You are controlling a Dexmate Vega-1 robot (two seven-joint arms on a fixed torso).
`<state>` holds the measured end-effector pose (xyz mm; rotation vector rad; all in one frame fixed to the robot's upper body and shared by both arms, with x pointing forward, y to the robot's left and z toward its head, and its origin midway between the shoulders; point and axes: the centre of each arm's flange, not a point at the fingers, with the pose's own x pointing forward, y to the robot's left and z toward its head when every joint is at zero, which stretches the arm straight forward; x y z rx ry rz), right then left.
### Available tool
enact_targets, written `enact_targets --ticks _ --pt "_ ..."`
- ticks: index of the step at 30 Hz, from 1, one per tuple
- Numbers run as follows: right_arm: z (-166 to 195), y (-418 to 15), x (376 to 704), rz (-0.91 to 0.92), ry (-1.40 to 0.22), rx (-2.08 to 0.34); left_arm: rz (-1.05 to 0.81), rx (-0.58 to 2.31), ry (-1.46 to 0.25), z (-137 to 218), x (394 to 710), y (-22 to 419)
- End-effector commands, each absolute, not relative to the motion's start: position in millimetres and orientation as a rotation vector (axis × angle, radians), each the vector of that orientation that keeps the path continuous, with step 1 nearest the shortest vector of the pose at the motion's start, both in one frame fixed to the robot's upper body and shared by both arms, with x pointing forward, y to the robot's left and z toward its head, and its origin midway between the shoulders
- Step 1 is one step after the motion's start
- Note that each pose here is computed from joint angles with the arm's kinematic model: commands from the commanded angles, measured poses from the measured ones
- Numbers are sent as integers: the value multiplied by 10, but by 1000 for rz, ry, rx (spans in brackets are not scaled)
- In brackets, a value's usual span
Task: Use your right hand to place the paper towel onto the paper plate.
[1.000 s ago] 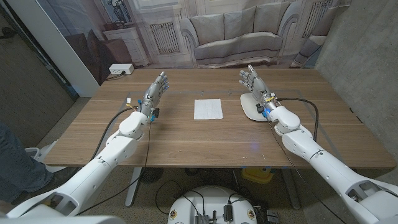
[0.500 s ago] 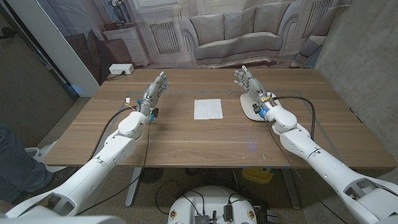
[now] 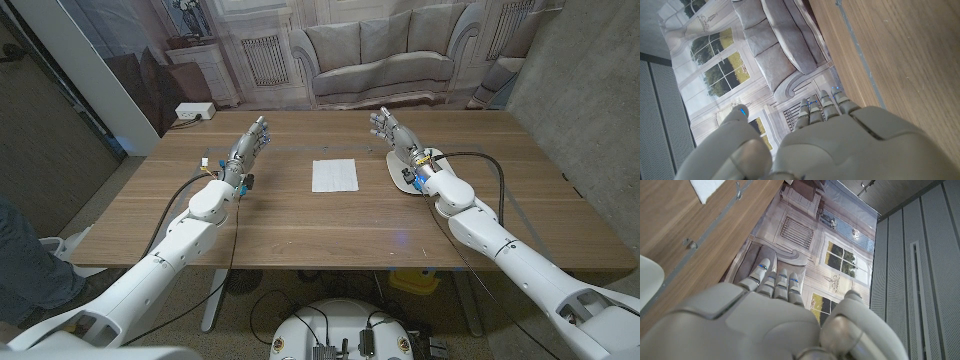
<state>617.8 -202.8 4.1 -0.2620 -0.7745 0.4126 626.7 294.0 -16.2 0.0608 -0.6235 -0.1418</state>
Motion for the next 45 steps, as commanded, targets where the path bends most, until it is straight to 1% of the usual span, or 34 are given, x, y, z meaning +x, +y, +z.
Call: enact_targets --ticks 1,26,45 --pt "51 -1928 6104 404 -796 -345 -150 56 -625 -193 6237 2918" --pt "218 -1726 6135 370 -850 -533 -136 49 -626 -259 6185 2903" --pt "275 -1557 6074 348 -887 -695 -133 49 -639 -260 6168 2910"
